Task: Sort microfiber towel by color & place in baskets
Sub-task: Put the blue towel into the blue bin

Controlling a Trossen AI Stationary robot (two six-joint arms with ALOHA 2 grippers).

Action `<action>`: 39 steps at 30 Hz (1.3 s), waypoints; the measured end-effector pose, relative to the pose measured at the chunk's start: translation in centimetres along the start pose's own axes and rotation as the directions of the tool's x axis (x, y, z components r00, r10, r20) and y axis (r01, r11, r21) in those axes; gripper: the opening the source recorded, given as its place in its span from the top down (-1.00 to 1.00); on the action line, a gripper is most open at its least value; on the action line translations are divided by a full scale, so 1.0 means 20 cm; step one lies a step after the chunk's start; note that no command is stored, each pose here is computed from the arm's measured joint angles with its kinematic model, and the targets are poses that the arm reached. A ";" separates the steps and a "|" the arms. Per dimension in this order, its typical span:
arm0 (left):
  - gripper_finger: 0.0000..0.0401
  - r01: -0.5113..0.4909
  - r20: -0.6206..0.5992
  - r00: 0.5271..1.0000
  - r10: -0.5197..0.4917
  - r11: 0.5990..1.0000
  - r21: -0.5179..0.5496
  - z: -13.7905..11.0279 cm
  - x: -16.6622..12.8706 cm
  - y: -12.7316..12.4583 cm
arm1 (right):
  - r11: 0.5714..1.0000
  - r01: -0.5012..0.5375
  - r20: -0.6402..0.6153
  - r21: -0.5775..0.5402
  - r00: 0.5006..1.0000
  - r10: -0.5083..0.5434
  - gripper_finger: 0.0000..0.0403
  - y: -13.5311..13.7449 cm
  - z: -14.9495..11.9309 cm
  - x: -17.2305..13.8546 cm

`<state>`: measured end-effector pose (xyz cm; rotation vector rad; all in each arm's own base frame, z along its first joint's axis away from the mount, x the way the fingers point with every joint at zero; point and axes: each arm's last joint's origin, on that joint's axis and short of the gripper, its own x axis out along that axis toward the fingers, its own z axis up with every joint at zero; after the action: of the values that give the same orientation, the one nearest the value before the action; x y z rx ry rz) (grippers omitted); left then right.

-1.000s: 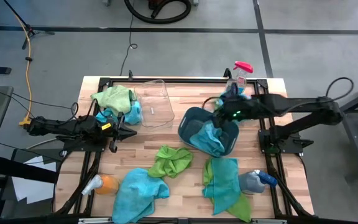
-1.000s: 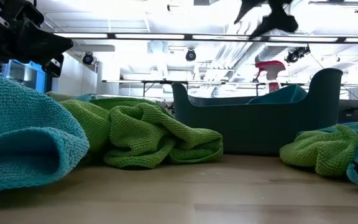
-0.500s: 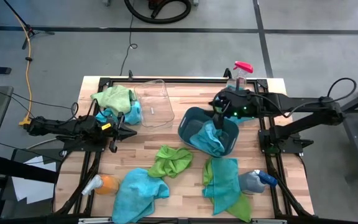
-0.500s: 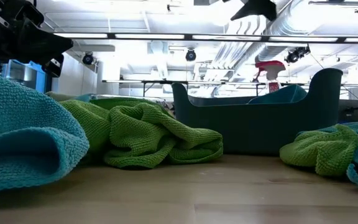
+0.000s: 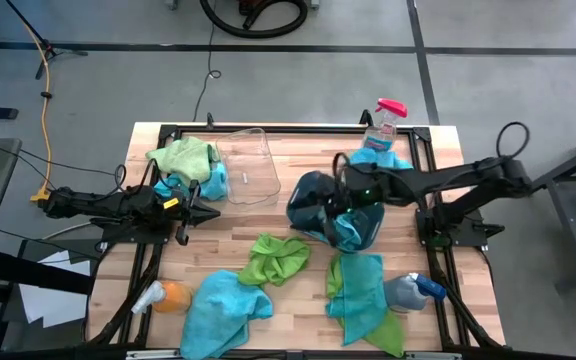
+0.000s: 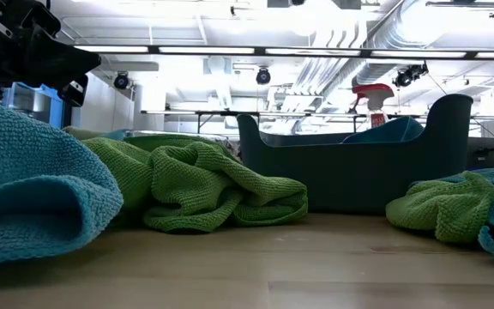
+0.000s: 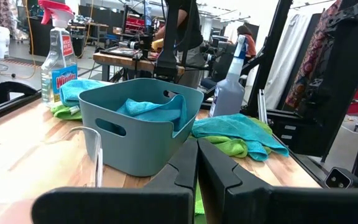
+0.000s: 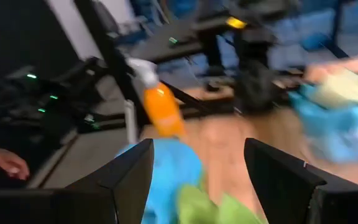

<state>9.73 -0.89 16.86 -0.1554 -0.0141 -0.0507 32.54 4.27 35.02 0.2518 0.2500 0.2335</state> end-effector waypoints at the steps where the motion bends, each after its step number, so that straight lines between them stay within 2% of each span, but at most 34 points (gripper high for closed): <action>1: 1.00 0.000 0.000 1.000 0.000 1.000 0.000 0.00 0.00 0.00 | 1.000 -0.020 0.020 -0.004 1.000 0.020 -0.23 0.01 -0.01 0.03; 7: 1.00 0.000 0.000 1.000 0.000 1.000 0.000 0.00 0.00 0.00 | 0.992 -0.117 0.169 0.049 0.980 0.107 -0.23 0.11 -0.04 0.19; 9: 1.00 0.000 0.000 1.000 0.000 1.000 0.000 0.00 0.00 0.00 | 0.992 -0.110 0.221 0.067 0.971 0.093 -0.23 0.16 -0.06 0.23; 12: 1.00 0.000 0.000 1.000 0.000 1.000 0.000 0.00 0.00 0.00 | 0.995 -0.044 0.246 0.092 0.969 0.020 -0.23 0.22 -0.08 0.31; 17: 1.00 0.000 0.000 1.000 0.000 1.000 0.000 0.00 0.00 0.00 | 0.999 -0.001 0.148 0.044 0.989 -0.006 -0.23 0.31 -0.03 0.46; 23: 1.00 0.000 0.001 1.000 0.000 1.000 0.000 0.00 0.00 0.00 | 0.994 0.037 -0.012 -0.099 0.999 -0.039 -0.23 0.38 0.05 0.63; 27: 1.00 0.000 0.001 1.000 0.000 1.000 0.000 0.00 0.00 0.00 | 0.986 -0.017 -0.099 -0.168 0.995 0.000 -0.23 0.41 0.08 0.72; 34: 1.00 0.000 0.000 1.000 0.000 1.000 0.000 0.00 0.00 0.00 | 0.963 -0.160 -0.217 -0.216 0.970 0.112 -0.23 0.44 -0.04 0.90; 39: 1.00 0.000 0.000 1.000 0.000 1.000 0.000 0.00 0.00 0.00 | 0.907 -0.243 -0.306 -0.343 0.942 0.136 -0.23 0.43 -0.19 0.99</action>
<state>9.73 -0.89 16.87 -0.1554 -0.0146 -0.0505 48.52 18.35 29.51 -0.1437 0.4514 0.5079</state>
